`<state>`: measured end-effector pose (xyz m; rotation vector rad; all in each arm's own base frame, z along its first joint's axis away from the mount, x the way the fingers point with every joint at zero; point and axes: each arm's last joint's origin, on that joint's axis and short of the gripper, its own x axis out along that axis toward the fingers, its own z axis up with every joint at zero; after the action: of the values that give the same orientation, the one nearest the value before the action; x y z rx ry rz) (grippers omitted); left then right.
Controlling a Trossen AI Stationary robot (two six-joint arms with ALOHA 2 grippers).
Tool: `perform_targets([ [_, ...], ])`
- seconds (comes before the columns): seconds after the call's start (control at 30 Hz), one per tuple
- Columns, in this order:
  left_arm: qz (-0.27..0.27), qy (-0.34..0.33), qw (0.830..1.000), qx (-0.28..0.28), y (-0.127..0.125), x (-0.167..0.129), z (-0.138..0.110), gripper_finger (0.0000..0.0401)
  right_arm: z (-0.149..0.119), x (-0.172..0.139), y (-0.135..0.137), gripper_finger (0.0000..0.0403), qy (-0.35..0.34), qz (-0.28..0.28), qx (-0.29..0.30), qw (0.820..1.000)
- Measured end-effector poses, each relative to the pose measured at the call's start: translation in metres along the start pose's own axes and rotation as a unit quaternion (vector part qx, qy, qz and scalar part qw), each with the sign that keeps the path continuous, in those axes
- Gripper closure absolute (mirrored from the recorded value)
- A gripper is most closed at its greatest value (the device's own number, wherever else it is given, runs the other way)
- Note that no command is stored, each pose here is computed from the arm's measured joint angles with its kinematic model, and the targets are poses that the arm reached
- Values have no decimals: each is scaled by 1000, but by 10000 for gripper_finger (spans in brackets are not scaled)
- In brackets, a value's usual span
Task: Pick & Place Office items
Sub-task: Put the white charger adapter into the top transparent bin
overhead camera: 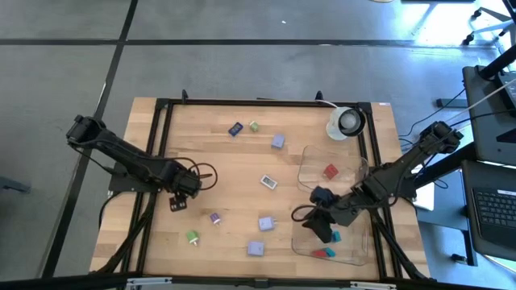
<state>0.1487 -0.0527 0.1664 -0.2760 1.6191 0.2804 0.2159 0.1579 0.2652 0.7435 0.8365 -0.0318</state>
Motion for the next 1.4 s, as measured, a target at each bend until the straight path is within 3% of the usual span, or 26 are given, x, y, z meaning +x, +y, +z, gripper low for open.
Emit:
perform_targets([
  [0.13,-18,-26,999,12,-2,9,2,118,4,1,-2,244,-5,-4,-9,1000],
  [0.4,-3,-31,1000,4,3,21,-1,123,11,2,-6,243,-13,-11,-20,1000],
  [0.77,-6,-34,999,-20,3,22,-1,206,20,4,-11,243,-25,-21,-9,999],
  [1.0,-14,-129,991,-22,-10,-6,19,206,29,5,-16,243,-38,-30,5,999],
  [1.2,-18,-285,958,0,-27,-55,47,206,39,5,-21,243,-104,-70,13,992],
  [1.4,7,-452,892,-14,-33,-117,72,204,50,4,-27,243,-191,-112,25,975],
])
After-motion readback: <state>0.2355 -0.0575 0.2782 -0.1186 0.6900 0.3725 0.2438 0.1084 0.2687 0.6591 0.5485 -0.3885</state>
